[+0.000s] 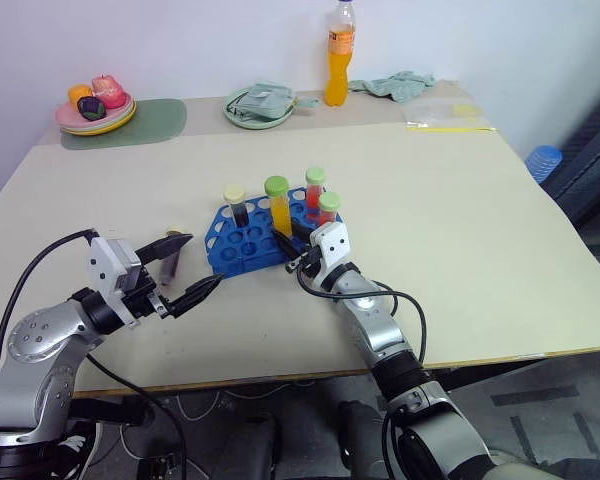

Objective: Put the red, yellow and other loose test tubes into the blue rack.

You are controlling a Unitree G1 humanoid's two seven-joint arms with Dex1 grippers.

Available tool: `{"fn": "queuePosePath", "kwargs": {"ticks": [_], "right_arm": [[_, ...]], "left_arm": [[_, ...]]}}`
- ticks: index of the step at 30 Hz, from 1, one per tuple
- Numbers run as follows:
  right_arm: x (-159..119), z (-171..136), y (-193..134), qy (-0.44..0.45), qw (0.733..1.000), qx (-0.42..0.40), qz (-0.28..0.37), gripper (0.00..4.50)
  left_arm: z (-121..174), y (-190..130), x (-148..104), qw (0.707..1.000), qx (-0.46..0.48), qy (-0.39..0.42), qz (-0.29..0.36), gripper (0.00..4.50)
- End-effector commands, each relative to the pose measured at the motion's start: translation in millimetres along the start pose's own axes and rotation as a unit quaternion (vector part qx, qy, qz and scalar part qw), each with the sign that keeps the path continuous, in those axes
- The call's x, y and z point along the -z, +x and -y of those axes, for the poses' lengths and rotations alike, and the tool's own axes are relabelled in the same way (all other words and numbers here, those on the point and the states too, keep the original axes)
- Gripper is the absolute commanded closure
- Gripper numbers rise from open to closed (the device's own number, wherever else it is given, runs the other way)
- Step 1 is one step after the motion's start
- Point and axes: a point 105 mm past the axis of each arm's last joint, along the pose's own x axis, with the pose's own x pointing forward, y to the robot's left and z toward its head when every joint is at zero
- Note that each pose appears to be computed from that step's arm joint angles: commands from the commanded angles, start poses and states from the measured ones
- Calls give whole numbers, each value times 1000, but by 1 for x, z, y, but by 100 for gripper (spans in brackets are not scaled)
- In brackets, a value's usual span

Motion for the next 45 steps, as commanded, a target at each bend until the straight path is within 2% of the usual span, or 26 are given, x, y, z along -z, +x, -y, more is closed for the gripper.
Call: {"fn": "queuePosePath", "kwargs": {"ticks": [1,9,18,27,29,30,34,35,40,45], "right_arm": [[-11,3,-2,2,1000,4,22,365],[-5,5,-9,2,1000,8,9,365],[-9,3,4,0,1000,14,14,365],[-1,1,-2,5,1000,2,5,365],[0,3,-3,12,1000,3,5,263],[-1,2,-3,12,1000,0,7,232],[-4,2,-3,2,1000,-3,10,41],[-5,3,-3,0,1000,-4,10,7],[-7,13,-16,-16,1000,-6,4,7],[-22,10,-45,-30,997,-70,11,7]], "left_arm": [[1,1,-14,999,1,25,21,0],[2,5,-15,999,4,23,25,0],[2,6,-15,999,3,23,26,0],[3,6,-16,999,-1,24,26,0],[3,6,-16,999,0,24,27,0],[3,7,-16,999,0,23,27,0],[4,8,-16,999,1,22,27,0],[4,8,-16,999,2,23,27,0],[5,7,-16,999,1,21,25,0],[5,0,-15,1000,-11,19,17,0]]}}
